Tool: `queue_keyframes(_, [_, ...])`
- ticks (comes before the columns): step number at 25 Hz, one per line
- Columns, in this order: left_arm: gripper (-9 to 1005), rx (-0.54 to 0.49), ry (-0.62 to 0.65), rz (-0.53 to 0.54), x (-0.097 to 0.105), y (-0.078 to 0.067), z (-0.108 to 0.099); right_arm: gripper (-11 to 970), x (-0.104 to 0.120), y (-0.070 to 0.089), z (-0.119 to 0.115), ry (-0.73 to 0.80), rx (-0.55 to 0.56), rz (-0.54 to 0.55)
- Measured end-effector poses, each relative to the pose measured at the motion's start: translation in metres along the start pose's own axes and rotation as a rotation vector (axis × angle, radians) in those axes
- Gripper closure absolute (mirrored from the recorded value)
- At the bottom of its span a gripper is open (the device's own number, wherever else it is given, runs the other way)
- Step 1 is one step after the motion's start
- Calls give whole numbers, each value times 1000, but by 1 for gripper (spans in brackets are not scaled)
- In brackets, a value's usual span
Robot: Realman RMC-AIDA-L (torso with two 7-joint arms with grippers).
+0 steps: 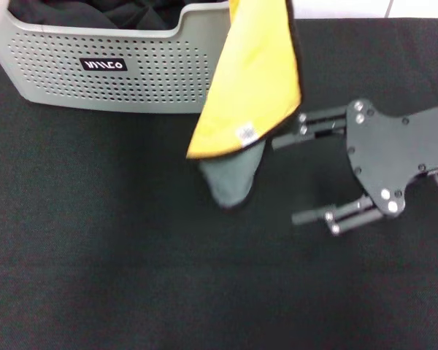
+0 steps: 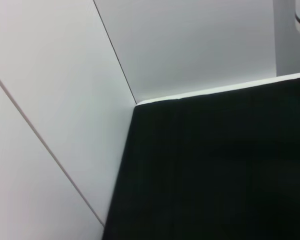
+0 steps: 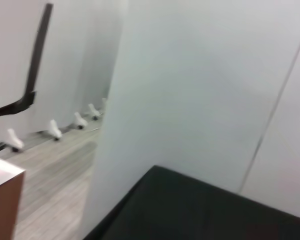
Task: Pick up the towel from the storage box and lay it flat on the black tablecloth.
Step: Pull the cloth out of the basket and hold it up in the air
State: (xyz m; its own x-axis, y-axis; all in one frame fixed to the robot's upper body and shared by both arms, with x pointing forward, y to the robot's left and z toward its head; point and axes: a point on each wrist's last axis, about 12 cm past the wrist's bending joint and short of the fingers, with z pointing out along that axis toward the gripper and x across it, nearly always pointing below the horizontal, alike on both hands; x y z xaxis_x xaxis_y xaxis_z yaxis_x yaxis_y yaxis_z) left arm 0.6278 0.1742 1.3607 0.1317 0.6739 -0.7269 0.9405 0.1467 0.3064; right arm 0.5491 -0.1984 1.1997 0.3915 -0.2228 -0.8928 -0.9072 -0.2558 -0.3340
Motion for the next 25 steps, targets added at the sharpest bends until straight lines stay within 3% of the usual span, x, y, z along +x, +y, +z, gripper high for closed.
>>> queue_keyframes(12, [980, -36, -37, 37, 10, -1, -5, 292, 21, 0, -49, 39, 435, 67])
queue_keyframes(20, [980, -38, -49, 50, 9, -1, -4, 301, 34, -7, -63, 75, 580, 87])
queue_keyframes(25, [980, -36, -75, 67, 6, 0, -2, 306, 47, -12, -60, 78, 601, 113])
